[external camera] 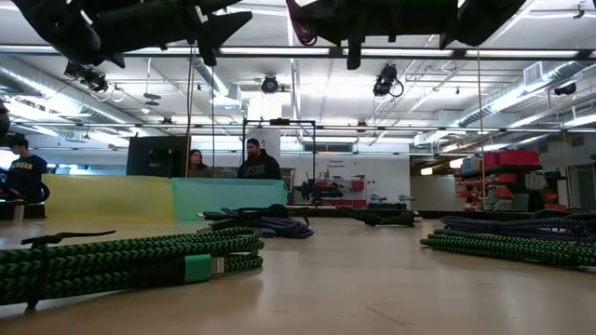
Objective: Pick & Place USB Port
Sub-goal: Put the pink charger cable into the green bin
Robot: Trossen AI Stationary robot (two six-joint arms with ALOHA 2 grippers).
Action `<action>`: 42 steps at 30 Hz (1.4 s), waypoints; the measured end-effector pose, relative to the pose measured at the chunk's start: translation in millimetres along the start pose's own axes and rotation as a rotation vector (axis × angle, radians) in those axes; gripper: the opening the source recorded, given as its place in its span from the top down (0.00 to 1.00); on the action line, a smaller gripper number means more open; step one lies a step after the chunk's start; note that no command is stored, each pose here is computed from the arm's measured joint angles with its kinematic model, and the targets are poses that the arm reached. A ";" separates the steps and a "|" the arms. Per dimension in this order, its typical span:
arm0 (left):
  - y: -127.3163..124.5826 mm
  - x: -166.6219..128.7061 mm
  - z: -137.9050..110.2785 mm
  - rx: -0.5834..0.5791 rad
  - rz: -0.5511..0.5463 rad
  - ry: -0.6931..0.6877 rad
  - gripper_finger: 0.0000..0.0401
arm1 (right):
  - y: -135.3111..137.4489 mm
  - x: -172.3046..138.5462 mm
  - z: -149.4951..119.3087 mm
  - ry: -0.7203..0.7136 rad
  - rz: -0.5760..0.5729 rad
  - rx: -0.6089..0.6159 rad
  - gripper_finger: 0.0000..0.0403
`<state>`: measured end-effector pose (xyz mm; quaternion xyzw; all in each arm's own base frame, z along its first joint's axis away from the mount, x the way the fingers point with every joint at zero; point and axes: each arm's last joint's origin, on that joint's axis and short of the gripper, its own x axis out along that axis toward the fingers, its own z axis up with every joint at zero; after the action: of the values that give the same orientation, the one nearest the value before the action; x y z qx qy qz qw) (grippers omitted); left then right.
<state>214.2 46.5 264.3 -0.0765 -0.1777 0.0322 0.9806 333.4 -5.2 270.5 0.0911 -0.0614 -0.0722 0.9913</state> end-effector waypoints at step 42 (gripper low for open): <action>17.7 51.2 -13.9 -0.022 0.161 0.247 0.95 | 0.8 6.8 -13.0 0.137 -0.111 -0.104 0.75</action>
<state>266.3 66.6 266.2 -0.1047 -0.0495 0.0989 0.9883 342.0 -3.2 258.8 0.0475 0.0155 -0.1240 0.9910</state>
